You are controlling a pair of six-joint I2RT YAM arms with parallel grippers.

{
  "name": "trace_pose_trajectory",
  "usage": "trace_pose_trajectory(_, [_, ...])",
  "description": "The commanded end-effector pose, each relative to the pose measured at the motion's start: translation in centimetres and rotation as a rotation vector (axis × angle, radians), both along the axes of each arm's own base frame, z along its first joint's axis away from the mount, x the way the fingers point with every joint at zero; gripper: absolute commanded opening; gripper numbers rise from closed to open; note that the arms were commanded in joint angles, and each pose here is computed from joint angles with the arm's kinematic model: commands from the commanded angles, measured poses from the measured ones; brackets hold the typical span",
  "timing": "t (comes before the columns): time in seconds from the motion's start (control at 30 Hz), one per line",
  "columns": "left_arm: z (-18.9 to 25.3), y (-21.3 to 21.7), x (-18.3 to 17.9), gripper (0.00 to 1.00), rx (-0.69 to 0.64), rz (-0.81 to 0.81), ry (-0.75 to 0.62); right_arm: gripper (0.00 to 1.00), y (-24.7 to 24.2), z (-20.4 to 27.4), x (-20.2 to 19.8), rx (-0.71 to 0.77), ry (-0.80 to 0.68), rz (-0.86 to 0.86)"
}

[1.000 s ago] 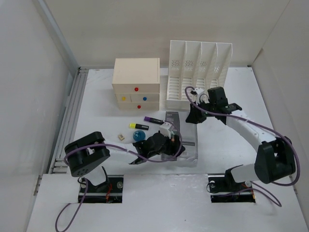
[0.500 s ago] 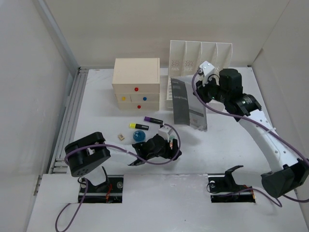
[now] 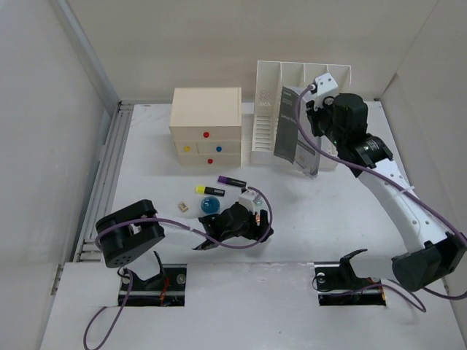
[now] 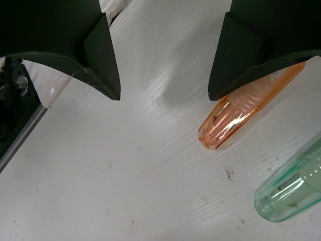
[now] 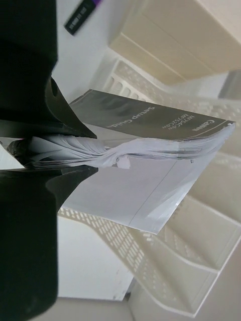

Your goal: Organize the desk

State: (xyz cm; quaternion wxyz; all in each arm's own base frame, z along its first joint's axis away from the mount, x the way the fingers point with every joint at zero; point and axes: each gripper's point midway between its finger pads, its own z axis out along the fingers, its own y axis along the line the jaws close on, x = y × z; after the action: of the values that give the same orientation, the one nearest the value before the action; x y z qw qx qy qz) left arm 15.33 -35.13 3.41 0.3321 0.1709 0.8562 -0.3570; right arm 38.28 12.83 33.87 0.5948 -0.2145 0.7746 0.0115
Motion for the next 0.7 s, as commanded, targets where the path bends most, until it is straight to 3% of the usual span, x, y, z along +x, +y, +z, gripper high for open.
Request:
trace_pose_trajectory(0.0, [-3.3,3.1,-1.4,0.69,0.146,-0.01,0.058,0.0,-2.8,10.2,2.1,0.138,-0.32,-0.2])
trace_pose_trajectory(0.27, [-3.2,3.2,-1.4,0.69,0.146,-0.01,0.058,0.0,-4.6,11.3,5.5,0.141,-0.385,-0.362])
trace_pose_trajectory(0.67, [-3.1,3.1,-1.3,0.69,0.165,-0.021,0.051,0.0,-3.3,11.7,8.2,0.236,-0.411,-0.39])
